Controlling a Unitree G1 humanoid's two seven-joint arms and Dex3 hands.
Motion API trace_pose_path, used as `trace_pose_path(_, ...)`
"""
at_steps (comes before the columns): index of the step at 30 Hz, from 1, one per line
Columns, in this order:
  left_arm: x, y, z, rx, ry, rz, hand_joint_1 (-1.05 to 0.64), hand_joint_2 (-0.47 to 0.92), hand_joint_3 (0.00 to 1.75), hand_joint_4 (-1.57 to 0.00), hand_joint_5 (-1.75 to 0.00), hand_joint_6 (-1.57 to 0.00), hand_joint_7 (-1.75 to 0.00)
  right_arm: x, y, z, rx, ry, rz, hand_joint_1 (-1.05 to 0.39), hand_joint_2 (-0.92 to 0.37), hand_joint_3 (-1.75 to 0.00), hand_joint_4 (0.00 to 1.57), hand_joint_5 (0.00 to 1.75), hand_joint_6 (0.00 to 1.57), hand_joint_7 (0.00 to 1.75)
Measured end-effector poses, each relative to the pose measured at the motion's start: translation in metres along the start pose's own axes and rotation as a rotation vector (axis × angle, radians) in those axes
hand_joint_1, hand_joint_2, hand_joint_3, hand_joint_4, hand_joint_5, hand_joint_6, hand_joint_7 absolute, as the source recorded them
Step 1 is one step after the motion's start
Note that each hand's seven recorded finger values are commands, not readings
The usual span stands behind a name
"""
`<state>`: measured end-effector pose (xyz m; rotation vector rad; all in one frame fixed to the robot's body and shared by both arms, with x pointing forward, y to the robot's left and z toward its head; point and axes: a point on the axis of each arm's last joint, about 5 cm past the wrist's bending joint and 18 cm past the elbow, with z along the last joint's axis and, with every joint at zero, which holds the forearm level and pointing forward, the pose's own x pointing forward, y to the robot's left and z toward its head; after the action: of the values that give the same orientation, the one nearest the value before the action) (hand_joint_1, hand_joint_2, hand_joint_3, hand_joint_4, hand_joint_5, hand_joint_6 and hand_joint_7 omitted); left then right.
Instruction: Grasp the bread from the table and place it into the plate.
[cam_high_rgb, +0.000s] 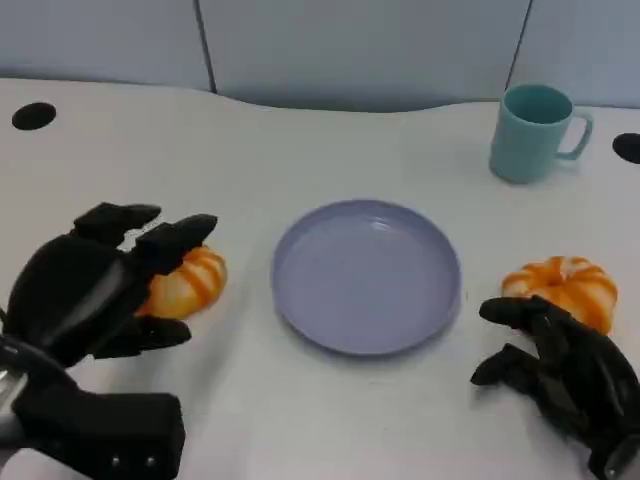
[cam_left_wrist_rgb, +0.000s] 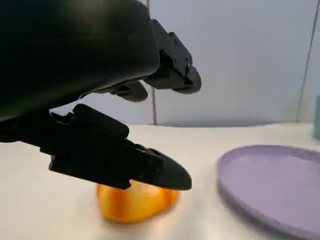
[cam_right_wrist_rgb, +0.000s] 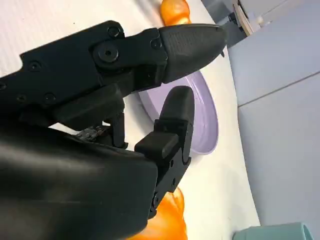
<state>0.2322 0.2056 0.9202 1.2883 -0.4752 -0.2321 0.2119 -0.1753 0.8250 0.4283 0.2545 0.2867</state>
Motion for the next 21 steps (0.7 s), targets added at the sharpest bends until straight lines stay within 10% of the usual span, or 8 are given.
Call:
trace_pose_path(11, 0.033, 0.009, 0.003, 0.177, 0.024, -0.222, -0.77, 0.90, 0.06, -0.02, -0.09, -0.12, -0.01, 0.000, 0.0003, 0.000, 0.006, 0.001, 0.004, -0.43, -0.92, -0.27, 0.58, 1.40, 0.58, 0.98)
trace_pose_path(21, 0.070, -0.016, -0.006, 0.226, 0.067, -0.403, -0.73, 0.91, 0.02, -0.09, -0.10, -0.19, -0.01, -0.004, -0.0010, 0.000, 0.017, 0.001, 0.007, -0.44, -0.92, -0.27, 0.58, 1.39, 0.58, 0.99)
